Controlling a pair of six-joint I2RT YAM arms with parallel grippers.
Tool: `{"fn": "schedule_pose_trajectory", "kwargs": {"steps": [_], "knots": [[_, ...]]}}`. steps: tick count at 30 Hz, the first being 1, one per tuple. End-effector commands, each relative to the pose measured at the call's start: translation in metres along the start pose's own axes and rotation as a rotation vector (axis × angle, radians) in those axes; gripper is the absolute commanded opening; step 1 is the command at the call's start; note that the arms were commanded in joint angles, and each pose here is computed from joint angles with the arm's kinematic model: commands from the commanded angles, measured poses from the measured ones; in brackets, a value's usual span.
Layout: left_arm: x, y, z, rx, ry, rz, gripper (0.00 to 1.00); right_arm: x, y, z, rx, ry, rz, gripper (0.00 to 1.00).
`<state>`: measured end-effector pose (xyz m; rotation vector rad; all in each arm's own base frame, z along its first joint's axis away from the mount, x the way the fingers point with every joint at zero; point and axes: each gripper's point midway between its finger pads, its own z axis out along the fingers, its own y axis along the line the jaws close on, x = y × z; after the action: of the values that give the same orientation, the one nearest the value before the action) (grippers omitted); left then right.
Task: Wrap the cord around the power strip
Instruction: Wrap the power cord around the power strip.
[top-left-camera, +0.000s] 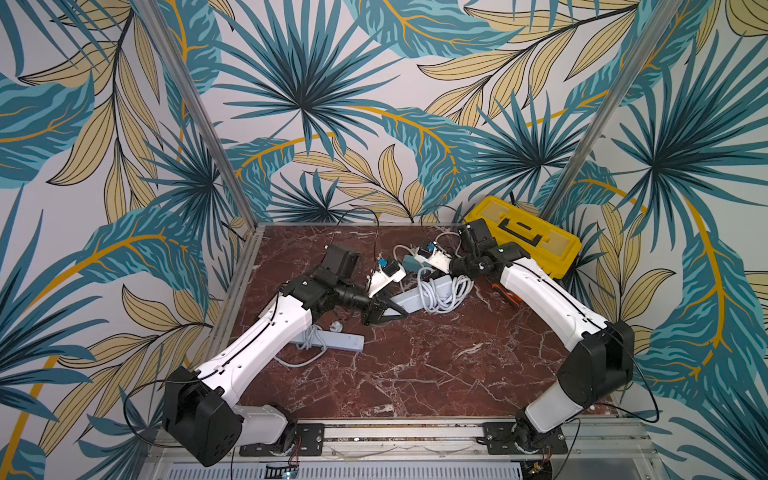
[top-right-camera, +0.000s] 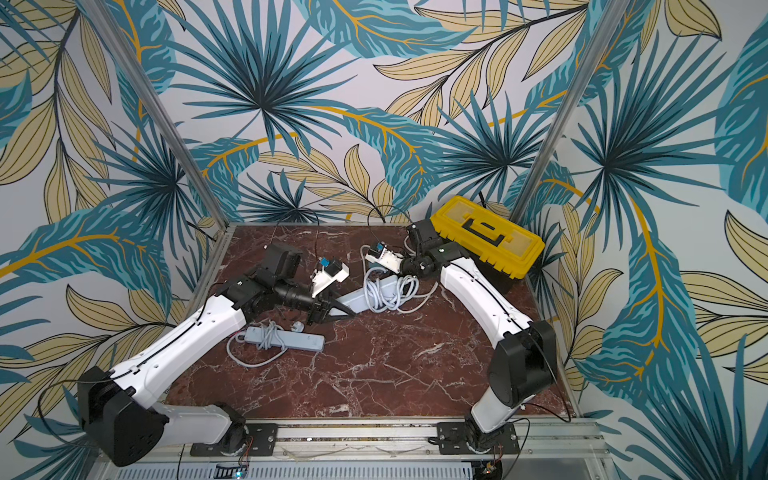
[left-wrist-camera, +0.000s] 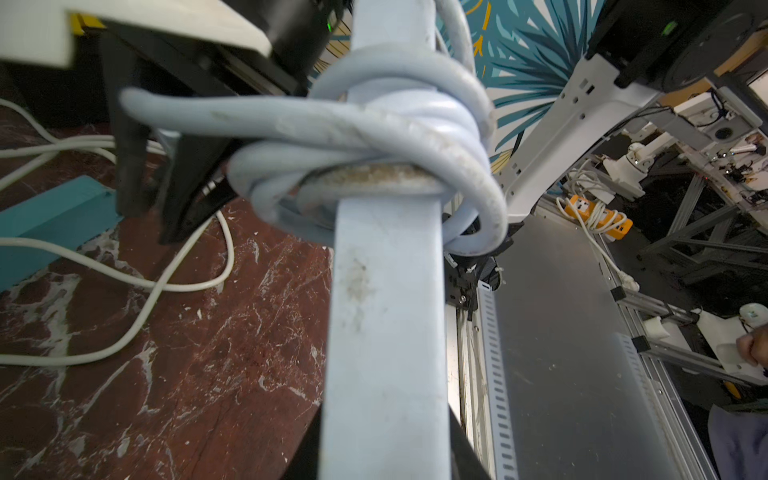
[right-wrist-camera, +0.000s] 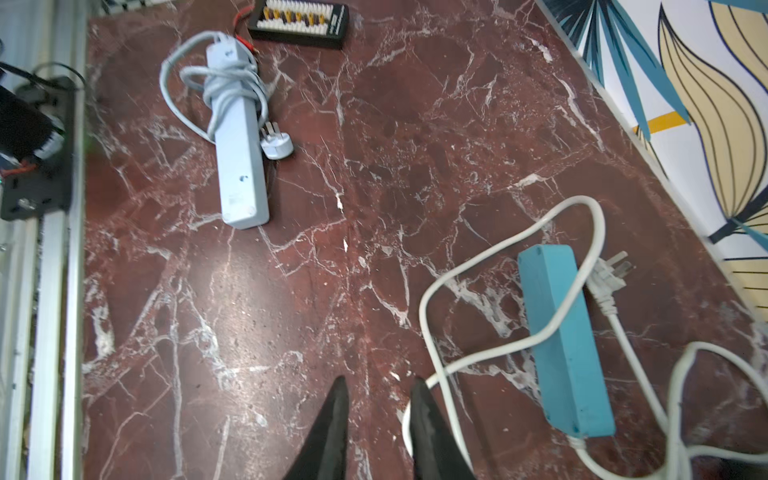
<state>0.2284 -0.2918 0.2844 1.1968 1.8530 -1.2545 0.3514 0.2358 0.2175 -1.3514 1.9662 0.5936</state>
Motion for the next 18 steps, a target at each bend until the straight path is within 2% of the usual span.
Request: {"fn": "schedule_pose_trajectory", "kwargs": {"steps": [1, 4, 7, 11, 13, 16, 18], "knots": [[-0.057, 0.006, -0.009, -0.036, -0.177, 0.098, 0.0, -0.018, 0.016, 0.009, -0.095, -0.187, 0.143, 0.24], [-0.054, 0.029, 0.0, -0.11, -0.184, 0.053, 0.0, -0.029, 0.003, 0.01, -0.028, -0.337, 0.228, 0.33], [-0.047, 0.059, 0.002, -0.221, -0.195, -0.025, 0.0, -0.035, 0.002, 0.011, -0.051, -0.415, 0.35, 0.34], [-0.037, 0.089, 0.008, -0.313, -0.227, -0.14, 0.0, -0.03, -0.008, 0.015, -0.045, -0.479, 0.613, 0.29], [-0.03, 0.098, 0.012, -0.331, -0.227, -0.18, 0.0, -0.026, -0.007, 0.013, -0.046, -0.525, 0.703, 0.24], [-0.021, 0.105, 0.017, -0.333, -0.232, -0.232, 0.0, -0.024, 0.002, 0.005, -0.057, -0.602, 0.8, 0.21], [-0.019, 0.105, 0.018, -0.331, -0.246, -0.253, 0.0, -0.017, 0.008, 0.003, -0.054, -0.585, 0.852, 0.2]]}}
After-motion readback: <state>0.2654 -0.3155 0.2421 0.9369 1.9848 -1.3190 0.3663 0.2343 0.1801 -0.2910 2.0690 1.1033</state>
